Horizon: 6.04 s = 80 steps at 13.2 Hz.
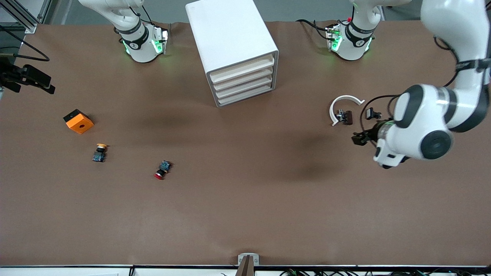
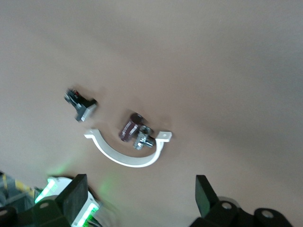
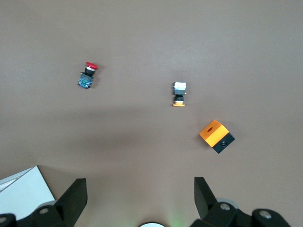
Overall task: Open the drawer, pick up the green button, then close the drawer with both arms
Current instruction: 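Reach the left gripper to the drawer while the right gripper approaches the cabinet, then pull the drawer open with the left gripper while the right gripper hovers above, then grasp the green-capped button inside the drawer with the right gripper, then lift the button with the right gripper while the left gripper withdraws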
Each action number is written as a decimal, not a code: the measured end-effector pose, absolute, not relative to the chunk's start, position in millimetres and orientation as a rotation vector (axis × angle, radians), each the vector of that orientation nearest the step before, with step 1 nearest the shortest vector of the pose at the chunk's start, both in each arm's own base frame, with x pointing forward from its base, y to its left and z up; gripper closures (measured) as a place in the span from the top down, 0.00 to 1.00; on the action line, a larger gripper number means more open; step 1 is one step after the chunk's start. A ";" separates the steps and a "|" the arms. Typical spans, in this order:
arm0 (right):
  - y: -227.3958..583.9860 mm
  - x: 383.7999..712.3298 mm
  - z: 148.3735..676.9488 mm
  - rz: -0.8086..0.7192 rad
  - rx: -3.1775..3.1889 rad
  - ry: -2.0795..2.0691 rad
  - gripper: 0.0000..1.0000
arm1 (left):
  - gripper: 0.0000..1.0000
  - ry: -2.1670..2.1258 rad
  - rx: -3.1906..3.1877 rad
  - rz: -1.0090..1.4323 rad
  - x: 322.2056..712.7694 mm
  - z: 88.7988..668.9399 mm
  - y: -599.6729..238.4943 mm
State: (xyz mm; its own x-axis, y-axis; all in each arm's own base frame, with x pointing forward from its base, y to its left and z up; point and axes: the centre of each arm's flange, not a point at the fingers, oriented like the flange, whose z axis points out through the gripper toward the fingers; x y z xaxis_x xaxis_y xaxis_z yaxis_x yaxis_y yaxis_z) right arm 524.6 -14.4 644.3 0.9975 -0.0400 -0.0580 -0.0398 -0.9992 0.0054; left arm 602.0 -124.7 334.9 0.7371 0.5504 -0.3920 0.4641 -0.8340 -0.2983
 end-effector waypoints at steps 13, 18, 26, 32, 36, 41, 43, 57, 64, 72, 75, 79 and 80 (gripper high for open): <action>256.3 491.7 586.1 -0.195 2.979 -0.556 1.00 | 1.00 -1.658 -1.865 1.090 516.7 220.7 -322.4; 305.4 500.8 544.7 -0.238 2.978 -0.778 1.00 | 1.00 -1.749 -1.527 1.287 494.8 172.3 -351.0; 391.5 488.3 472.5 -0.234 2.886 -1.024 1.00 | 0.83 -1.744 -1.271 1.316 455.1 135.7 -402.3; 414.9 489.5 442.1 -0.227 2.873 -1.097 1.00 | 0.77 -1.718 -1.256 1.336 440.0 132.4 -424.0; 416.0 489.3 442.3 -0.226 2.875 -1.096 1.00 | 0.71 -1.686 -1.257 1.323 423.2 123.7 -437.5; 415.8 490.0 440.4 -0.227 2.872 -1.096 1.00 | 0.46 -1.656 -1.262 1.305 407.6 116.2 -448.5; 415.7 490.5 438.8 -0.228 2.870 -1.096 1.00 | 0.23 -1.642 -1.249 1.319 406.7 116.6 -448.3; 467.9 470.8 405.6 -0.177 2.895 -1.164 1.00 | 0.10 -1.894 -1.140 1.443 535.3 145.3 -345.8; 527.5 435.3 343.9 -0.165 2.910 -1.186 1.00 | 0.11 -1.949 -1.145 1.431 558.1 152.3 -325.2; 541.7 434.0 321.4 -0.129 2.941 -1.220 1.00 | 0.73 -2.049 -1.144 1.429 590.9 163.9 -294.0; 537.1 443.8 314.1 -0.117 2.932 -1.250 1.00 | 1.00 -2.058 -1.167 1.418 598.0 171.6 -291.2; 534.0 458.1 300.9 -0.115 2.889 -1.331 1.00 | 1.00 -2.176 -1.274 1.268 638.4 207.9 -257.1; 537.3 460.6 298.9 -0.114 2.879 -1.363 1.00 | 1.00 -2.216 -1.298 1.217 649.4 220.1 -243.8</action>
State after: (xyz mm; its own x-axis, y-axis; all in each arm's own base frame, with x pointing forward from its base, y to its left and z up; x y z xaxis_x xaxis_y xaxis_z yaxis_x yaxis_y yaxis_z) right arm 460.6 537.3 298.9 0.6320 -0.7704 -0.0838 -0.7737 -0.6335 -0.0105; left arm 649.4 -243.8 220.1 -0.5477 0.8227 -0.1522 0.5699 0.2336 -0.7878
